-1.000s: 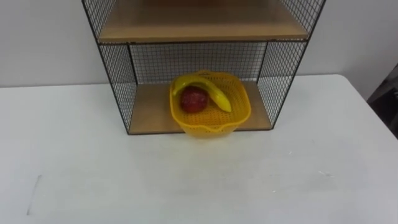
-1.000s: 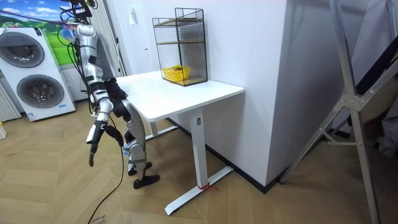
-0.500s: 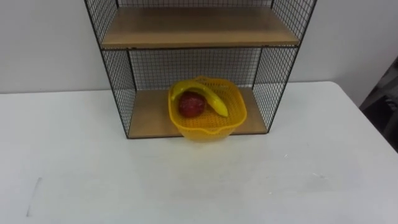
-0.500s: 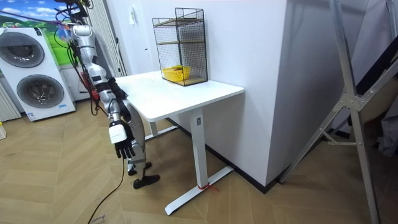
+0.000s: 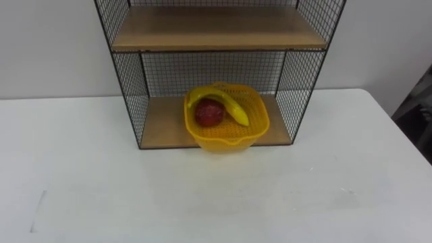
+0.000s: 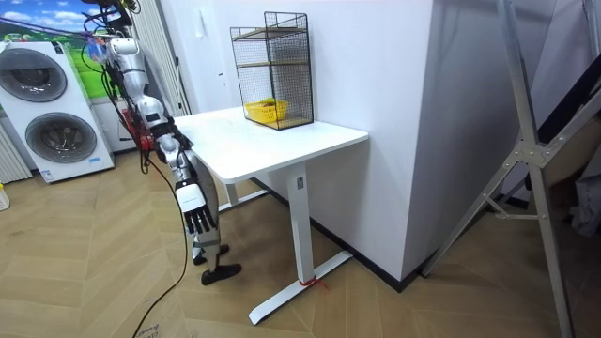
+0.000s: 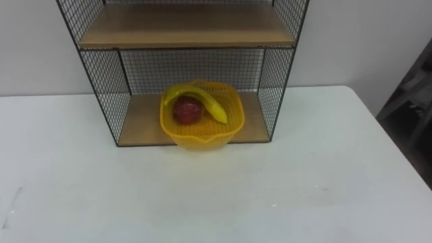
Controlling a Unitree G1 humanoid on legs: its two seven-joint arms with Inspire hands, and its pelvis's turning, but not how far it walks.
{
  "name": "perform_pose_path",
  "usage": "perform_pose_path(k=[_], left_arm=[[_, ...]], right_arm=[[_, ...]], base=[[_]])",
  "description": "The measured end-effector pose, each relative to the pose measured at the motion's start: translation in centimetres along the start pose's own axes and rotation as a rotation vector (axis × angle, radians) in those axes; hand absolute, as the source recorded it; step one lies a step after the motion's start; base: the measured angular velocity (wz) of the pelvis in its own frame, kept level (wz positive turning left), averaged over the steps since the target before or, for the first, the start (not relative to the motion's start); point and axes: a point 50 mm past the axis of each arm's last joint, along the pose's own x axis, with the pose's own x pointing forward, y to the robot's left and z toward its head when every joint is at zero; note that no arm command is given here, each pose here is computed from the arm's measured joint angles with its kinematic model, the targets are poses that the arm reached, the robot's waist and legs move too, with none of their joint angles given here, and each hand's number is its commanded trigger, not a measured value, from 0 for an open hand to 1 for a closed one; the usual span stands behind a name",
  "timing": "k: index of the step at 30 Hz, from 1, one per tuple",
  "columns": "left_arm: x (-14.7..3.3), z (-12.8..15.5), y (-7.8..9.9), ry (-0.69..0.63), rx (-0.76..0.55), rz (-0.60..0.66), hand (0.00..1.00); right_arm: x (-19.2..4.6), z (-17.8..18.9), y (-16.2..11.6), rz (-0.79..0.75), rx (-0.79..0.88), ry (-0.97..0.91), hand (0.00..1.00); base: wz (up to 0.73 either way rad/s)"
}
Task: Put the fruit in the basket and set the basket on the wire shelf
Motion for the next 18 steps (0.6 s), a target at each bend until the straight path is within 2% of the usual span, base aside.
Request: perform_pose_path(k=[12, 18], left_arm=[[-0.1, -0.8, -0.6, 0.024, 0.095, -0.044, 0.00], [-0.3, -0.4, -1.5, 0.002, 0.167, -0.113, 0.00]], right_arm=[[-0.1, -0.3, 1.0, 0.094, -0.196, 0.003, 0.00], [-0.2, 0.0, 1.3, 0.120, -0.269, -0.015, 0.00]], base=[[0.00], [0.00]])
